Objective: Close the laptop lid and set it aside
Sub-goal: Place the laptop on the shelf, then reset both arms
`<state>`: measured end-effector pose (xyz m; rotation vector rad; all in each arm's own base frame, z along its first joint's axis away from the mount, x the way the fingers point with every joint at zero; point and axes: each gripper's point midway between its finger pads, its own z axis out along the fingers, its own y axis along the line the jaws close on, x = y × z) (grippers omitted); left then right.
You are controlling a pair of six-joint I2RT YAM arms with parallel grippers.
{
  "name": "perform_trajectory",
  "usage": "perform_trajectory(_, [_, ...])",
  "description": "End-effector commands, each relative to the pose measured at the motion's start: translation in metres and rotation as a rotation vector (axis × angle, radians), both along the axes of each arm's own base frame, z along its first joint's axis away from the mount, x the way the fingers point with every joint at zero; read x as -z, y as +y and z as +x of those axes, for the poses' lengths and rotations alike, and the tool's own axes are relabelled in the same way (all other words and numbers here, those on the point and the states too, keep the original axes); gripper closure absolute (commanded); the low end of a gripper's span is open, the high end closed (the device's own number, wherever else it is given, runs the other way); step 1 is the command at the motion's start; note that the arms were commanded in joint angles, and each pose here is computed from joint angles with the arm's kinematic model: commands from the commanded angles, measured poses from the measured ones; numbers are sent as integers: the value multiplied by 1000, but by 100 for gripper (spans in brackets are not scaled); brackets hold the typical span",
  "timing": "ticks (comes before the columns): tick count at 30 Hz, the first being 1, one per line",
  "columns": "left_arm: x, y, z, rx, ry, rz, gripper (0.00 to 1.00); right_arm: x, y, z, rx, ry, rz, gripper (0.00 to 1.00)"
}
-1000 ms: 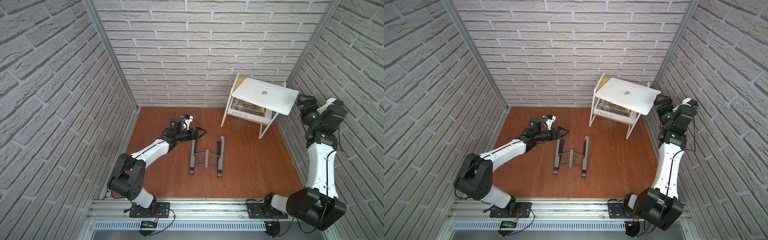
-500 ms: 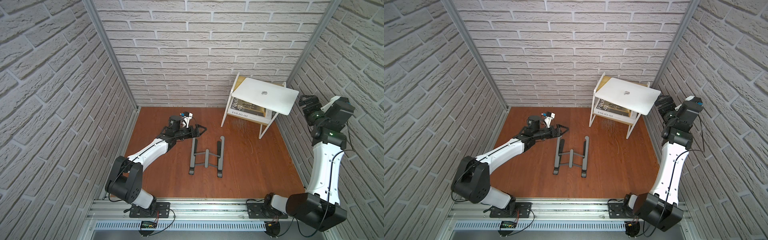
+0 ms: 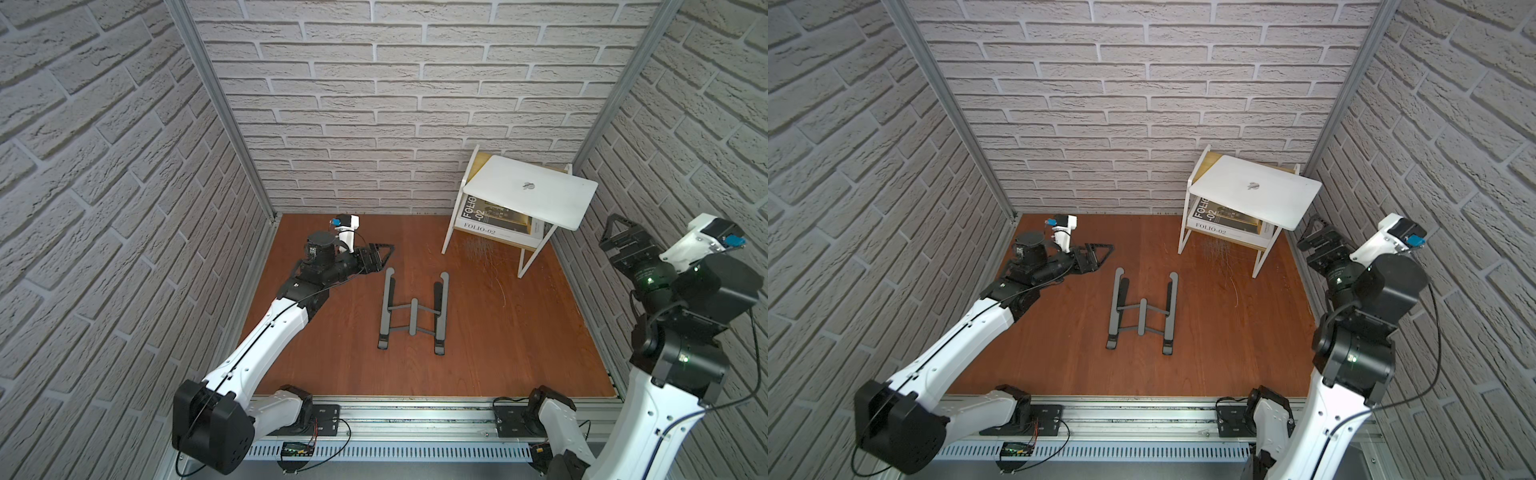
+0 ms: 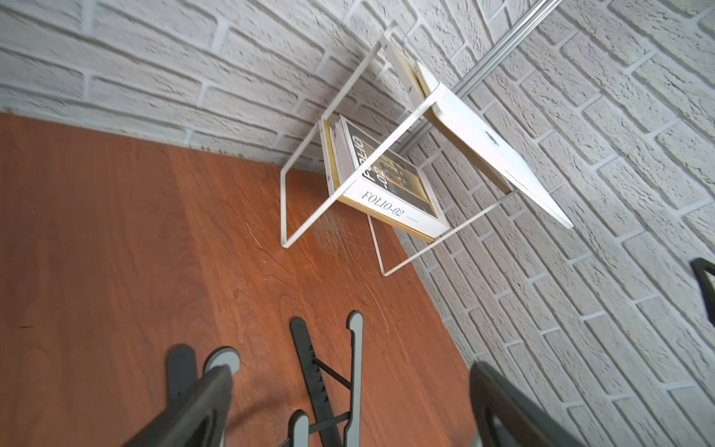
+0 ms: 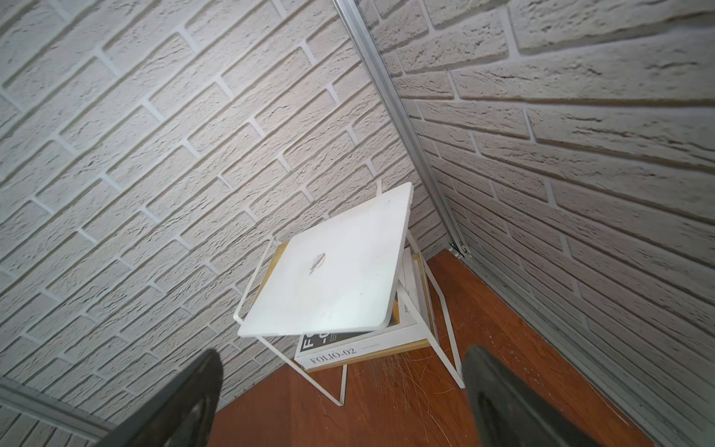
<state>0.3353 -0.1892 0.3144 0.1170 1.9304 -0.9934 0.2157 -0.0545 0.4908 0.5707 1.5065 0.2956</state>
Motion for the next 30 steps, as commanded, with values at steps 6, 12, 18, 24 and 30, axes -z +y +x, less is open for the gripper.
perform_trajectory(6, [15,82,-28,-362,-91,216,2,38,75,-17,-390,-129,-125,1])
perform_trajectory(12, [45,141,-46,-643,-231,311,2,110,76,-8,-420,-150,-229,1])
perform_trajectory(18, [86,165,-53,-759,-329,374,1,178,58,10,-339,-196,-243,1])
perform_trajectory(24, [116,185,-53,-834,-323,479,1,235,34,32,-206,-158,-185,1])
perform_trajectory(30, [130,209,-51,-910,-288,487,2,284,29,52,-130,-24,-256,1])
